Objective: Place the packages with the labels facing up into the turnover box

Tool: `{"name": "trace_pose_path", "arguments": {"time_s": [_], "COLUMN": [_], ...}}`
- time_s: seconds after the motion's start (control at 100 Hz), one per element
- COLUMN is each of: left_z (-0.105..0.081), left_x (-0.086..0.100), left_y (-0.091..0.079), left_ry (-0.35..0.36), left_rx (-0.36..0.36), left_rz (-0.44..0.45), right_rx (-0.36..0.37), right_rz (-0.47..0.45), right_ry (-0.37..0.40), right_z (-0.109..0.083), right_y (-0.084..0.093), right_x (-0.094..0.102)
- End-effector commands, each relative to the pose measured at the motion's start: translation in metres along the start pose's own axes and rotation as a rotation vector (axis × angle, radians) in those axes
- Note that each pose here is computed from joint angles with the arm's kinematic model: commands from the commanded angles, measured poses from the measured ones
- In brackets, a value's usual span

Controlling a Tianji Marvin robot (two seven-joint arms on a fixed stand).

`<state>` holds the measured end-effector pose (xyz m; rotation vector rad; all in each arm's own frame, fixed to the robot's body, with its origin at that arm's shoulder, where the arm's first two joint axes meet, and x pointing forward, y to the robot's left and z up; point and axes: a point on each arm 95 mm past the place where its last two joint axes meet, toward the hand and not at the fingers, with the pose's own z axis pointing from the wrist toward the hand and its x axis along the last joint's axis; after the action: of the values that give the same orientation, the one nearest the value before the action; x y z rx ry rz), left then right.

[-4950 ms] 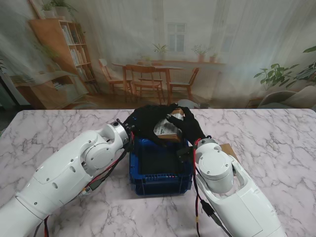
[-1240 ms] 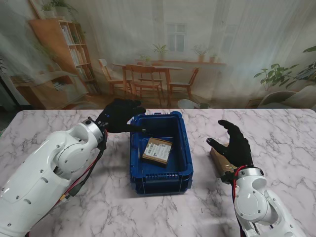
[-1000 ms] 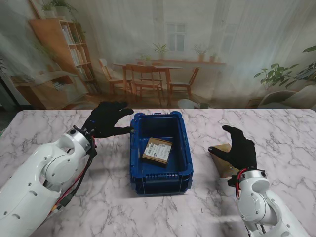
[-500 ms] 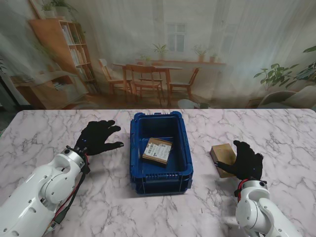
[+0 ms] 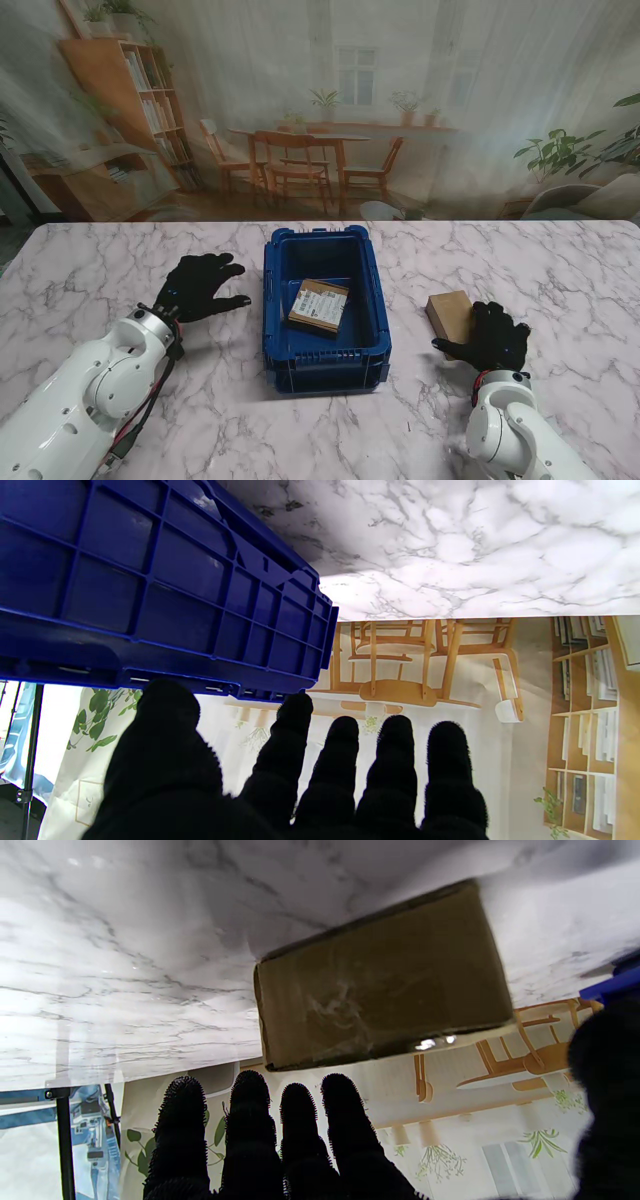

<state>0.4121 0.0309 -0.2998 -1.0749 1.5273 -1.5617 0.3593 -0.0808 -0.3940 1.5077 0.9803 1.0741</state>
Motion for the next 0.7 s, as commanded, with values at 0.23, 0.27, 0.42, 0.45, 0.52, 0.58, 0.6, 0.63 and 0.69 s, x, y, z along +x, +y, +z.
{"name": "trace_pose_path", "arguments": {"time_s": [0.23,0.27,0.42,0.45,0.52,0.58,0.6,0.63,0.69], "left_z": [0.001,0.001,0.002,0.003,0.004,0.004,0.004,0.005,0.005], "left_x": [0.001,0.001,0.001,0.001,0.001,0.001,0.001,0.001,0.001], "left_y": [0.004,0.004,0.004,0.004,0.004,0.003,0.003,0.003,0.002], "left_ry": [0.007,0.008,0.011,0.012,0.015,0.018,0.019,0.021,0.023], "left_rx": [-0.027,-0.029,-0.034,-0.034,-0.035,-0.035,-0.035,-0.034,-0.034], "left_rz": [0.001,0.002,0.005,0.006,0.007,0.009,0.009,0.010,0.011], "right_rx": [0.018,0.024,0.039,0.041,0.045,0.045,0.045,0.046,0.051], "right_rz": [-0.026,-0.025,-0.017,-0.017,-0.020,-0.015,-0.014,-0.011,-0.007], "right_ry": [-0.051,-0.054,-0.058,-0.058,-0.059,-0.060,-0.061,-0.062,-0.065], "right_z": [0.008,0.009,0.011,0.012,0.013,0.013,0.013,0.013,0.013], "right_y": [-0.009,-0.010,-0.012,-0.012,-0.012,-0.012,-0.012,-0.012,-0.011], "right_x": [-0.004,-0.004,-0.003,-0.002,-0.002,-0.001,-0.001,0.000,0.000]}}
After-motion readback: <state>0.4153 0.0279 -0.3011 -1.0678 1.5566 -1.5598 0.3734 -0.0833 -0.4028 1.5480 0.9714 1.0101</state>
